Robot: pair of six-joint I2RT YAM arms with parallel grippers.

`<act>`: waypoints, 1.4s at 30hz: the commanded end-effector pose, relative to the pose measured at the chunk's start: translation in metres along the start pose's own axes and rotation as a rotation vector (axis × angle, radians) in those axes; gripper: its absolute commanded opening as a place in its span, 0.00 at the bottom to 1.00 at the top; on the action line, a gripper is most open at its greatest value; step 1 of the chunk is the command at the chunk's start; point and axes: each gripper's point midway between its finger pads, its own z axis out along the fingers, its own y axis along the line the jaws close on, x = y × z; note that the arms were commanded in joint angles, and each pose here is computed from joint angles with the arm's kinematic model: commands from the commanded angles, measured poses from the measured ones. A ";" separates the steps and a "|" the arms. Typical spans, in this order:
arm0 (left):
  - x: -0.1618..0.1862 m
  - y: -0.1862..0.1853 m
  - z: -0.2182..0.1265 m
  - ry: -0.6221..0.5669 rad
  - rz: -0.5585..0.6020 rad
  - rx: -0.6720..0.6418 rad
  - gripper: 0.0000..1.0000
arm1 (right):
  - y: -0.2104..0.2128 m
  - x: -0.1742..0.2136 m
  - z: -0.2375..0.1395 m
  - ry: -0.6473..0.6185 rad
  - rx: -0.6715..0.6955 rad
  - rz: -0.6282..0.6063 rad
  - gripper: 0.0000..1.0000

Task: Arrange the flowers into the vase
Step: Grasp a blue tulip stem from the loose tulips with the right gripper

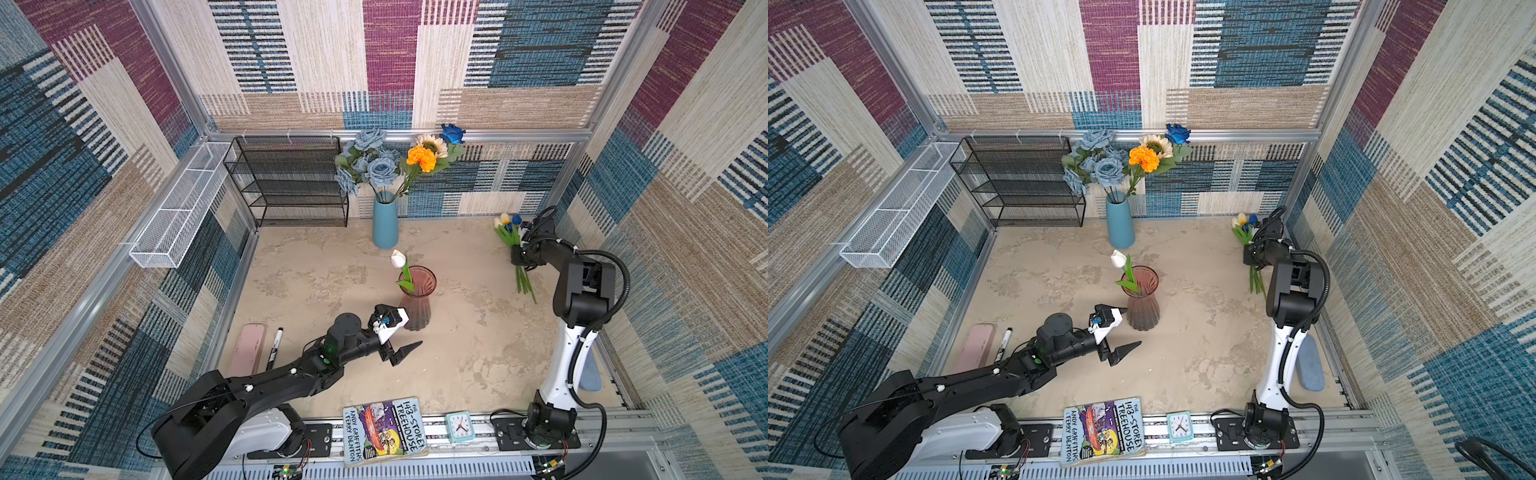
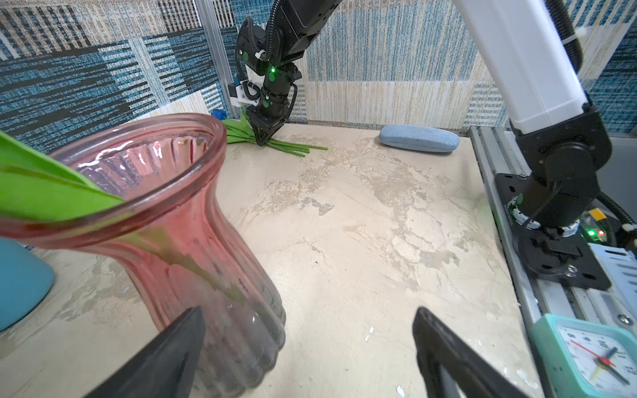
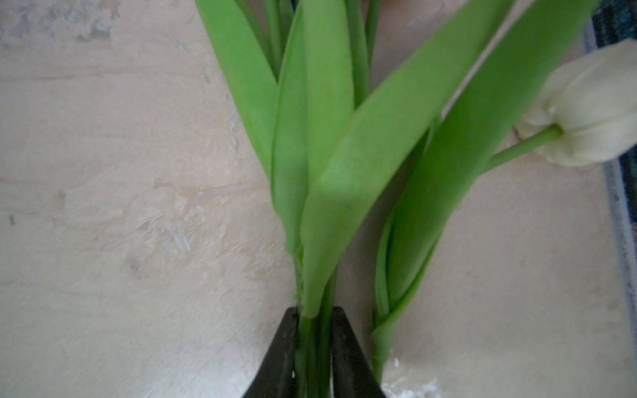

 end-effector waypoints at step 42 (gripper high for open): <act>-0.020 0.005 -0.002 -0.038 0.003 -0.017 0.96 | 0.014 0.009 -0.020 -0.031 0.022 0.104 0.24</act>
